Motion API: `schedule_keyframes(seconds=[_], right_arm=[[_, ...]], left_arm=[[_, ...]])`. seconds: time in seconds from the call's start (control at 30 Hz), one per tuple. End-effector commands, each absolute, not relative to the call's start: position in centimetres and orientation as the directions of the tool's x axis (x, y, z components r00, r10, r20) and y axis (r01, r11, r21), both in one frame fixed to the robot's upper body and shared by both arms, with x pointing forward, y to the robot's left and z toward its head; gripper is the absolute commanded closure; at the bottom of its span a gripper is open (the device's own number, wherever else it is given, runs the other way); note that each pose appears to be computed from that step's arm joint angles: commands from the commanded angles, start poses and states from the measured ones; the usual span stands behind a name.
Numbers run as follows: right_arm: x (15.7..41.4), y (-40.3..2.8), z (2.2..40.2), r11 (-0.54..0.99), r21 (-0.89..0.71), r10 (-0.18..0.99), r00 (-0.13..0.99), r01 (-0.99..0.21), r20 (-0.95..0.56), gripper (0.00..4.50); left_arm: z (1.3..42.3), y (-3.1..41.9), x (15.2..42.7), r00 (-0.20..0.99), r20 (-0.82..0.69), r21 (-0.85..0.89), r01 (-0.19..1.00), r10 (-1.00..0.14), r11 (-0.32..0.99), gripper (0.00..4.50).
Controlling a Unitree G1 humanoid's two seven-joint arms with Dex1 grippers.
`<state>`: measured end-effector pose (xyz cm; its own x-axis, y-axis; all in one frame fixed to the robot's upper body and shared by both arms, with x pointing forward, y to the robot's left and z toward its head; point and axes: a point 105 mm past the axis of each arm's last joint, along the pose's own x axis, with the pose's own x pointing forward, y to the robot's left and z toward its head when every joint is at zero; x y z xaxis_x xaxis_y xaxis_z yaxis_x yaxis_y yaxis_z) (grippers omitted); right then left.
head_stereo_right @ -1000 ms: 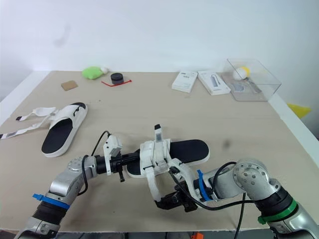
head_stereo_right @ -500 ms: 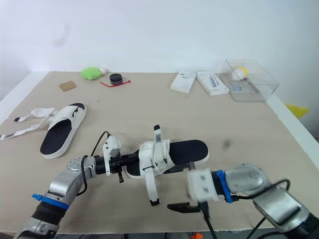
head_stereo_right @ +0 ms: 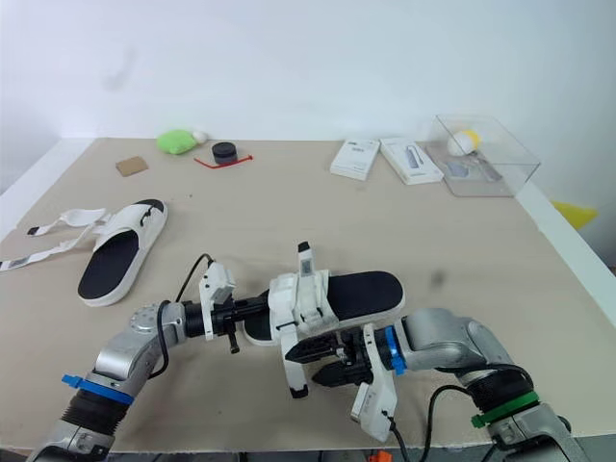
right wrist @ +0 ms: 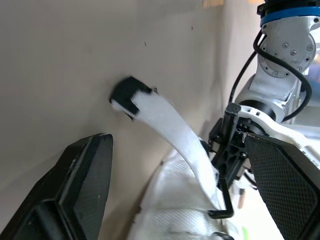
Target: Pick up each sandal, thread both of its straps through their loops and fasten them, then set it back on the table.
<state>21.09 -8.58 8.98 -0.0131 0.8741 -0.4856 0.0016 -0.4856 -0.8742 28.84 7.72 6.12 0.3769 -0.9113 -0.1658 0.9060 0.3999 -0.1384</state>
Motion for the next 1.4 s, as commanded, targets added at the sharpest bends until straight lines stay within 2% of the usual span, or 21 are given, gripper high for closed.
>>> schedule_keyframes(seconds=[0.03,0.1,0.17,0.27,0.3,0.37,0.47,0.53,0.63,0.73,0.83,0.93,1.1,1.27,1.4], right_arm=[[21.2,-8.2,9.3,-0.472,-0.881,0.881,-0.02,0.035,-0.472,0.03],[20.6,-8.1,9.0,-0.478,-0.877,0.876,-0.053,0.035,-0.48,0.55],[20.3,-8.1,8.8,-0.481,-0.876,0.873,-0.072,0.038,-0.482,1.35],[20.2,-8.1,8.9,-0.477,-0.878,0.874,-0.083,0.039,-0.479,2.87],[20.1,-8.1,8.9,-0.476,-0.879,0.874,-0.088,0.038,-0.477,3.51],[19.7,-8.1,9.2,-0.461,-0.887,0.881,-0.107,0.031,-0.462,4.42],[19.5,-8.0,10.1,-0.424,-0.906,0.898,-0.13,-0.005,-0.42,4.47],[19.0,-7.8,11.6,-0.375,-0.923,0.92,-0.159,-0.088,-0.359,4.47],[18.9,-7.4,14.5,-0.314,-0.896,0.948,-0.164,-0.315,-0.274,4.47],[19.1,-6.8,16.7,-0.275,-0.829,0.961,-0.164,-0.487,-0.222,4.47],[20.9,-6.1,18.2,-0.187,-0.695,0.981,-0.102,-0.694,-0.162,4.47],[23.2,-5.7,19.0,-0.099,-0.579,0.989,-0.018,-0.809,-0.144,4.47],[27.6,-5.1,20.0,0.071,-0.397,0.976,0.145,-0.915,-0.16,4.47],[29.8,-4.9,20.7,0.174,-0.243,0.955,0.224,-0.954,-0.196,4.47],[31.4,-5.1,20.4,0.245,-0.217,0.923,0.296,-0.945,-0.246,4.47]], left_arm=[[2.5,8.6,28.0,0.365,-0.301,-0.217,0.873,-0.881,0.436,4.5],[2.5,8.7,28.0,0.365,-0.302,-0.217,0.873,-0.881,0.436,4.5],[2.5,8.7,27.9,0.365,-0.303,-0.217,0.873,-0.88,0.437,4.5],[2.4,8.7,27.9,0.365,-0.304,-0.219,0.872,-0.88,0.438,4.5],[2.4,8.7,27.8,0.365,-0.304,-0.22,0.872,-0.88,0.438,4.5],[2.3,8.7,27.7,0.364,-0.304,-0.222,0.871,-0.88,0.438,4.5],[2.3,8.7,27.7,0.365,-0.304,-0.223,0.871,-0.88,0.438,4.5],[2.3,8.7,27.8,0.366,-0.305,-0.221,0.871,-0.879,0.439,4.5],[2.3,8.9,27.8,0.37,-0.306,-0.218,0.87,-0.877,0.443,4.5],[2.3,8.9,27.9,0.371,-0.308,-0.217,0.869,-0.876,0.445,4.5],[2.3,8.9,28.0,0.375,-0.305,-0.215,0.869,-0.876,0.447,4.5],[2.4,8.8,28.1,0.379,-0.301,-0.214,0.868,-0.875,0.449,4.5],[2.3,8.8,28.0,0.383,-0.3,-0.214,0.866,-0.874,0.452,4.5],[2.3,8.8,28.0,0.386,-0.299,-0.213,0.864,-0.873,0.456,4.5],[2.4,8.8,28.0,0.387,-0.297,-0.212,0.864,-0.873,0.456,4.5]])
